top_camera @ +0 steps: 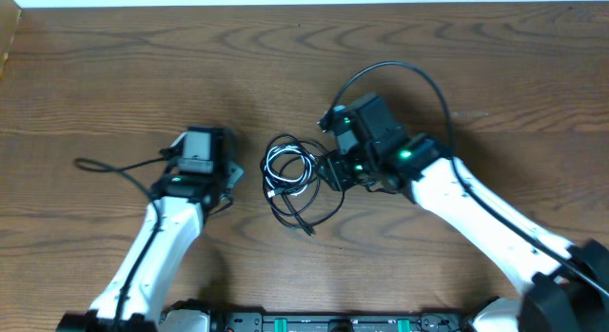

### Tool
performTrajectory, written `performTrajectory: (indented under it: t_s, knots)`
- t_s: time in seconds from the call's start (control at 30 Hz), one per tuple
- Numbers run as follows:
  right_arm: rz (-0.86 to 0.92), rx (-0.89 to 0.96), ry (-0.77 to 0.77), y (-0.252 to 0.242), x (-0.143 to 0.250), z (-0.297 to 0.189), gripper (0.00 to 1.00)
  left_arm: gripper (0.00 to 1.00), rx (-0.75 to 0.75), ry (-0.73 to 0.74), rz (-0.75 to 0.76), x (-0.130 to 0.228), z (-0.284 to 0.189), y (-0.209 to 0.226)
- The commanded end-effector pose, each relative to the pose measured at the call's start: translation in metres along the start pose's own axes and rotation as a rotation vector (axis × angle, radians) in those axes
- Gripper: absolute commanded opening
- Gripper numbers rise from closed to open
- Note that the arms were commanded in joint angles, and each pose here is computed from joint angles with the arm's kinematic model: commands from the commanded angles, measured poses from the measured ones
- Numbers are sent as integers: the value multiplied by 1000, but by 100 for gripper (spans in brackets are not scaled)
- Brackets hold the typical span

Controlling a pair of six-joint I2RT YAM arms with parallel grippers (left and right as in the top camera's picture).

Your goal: Untangle cables

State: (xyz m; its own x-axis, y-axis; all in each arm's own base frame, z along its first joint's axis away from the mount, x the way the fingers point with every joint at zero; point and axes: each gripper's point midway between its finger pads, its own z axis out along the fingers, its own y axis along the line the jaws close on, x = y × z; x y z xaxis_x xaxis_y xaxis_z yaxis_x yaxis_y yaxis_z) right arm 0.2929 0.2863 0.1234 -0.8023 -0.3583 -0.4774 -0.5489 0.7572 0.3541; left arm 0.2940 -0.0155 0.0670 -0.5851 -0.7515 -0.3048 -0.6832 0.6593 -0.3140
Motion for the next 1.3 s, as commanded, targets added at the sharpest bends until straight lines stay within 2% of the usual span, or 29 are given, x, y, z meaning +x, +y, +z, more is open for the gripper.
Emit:
performTrajectory:
  t_s: [0.0,0.23,0.4,0.5,0.6,0.73,0.97,1.07,1.27]
  knots:
    - [-68,-22,16,11,2,31,46,45,59,12,-19,-13,-17,5]
    - [-152,-78,-28,30,-1,102,45,45,85,-17,-13,-19,-38,12]
    - [-196,-108,-29,49,6,119,52,46,77,-9,-13,-18,-37,14]
    - [-217,-111,-40,55,8,131,48,46,75,-8,-13,-17,-37,14]
    - [-216,-46,-36,43,12,142,38,47,66,1,-14,-15,-37,17]
    - [-188,-15,-60,37,7,143,34,47,61,6,-14,-14,-37,18]
    - [-185,-30,-112,43,-9,138,36,48,59,8,-14,-13,-37,18]
    - [-173,-36,-137,44,-19,128,36,56,53,7,-14,-13,-37,19]
    - [-147,4,-146,28,-25,122,36,57,43,17,-14,-12,-34,21]
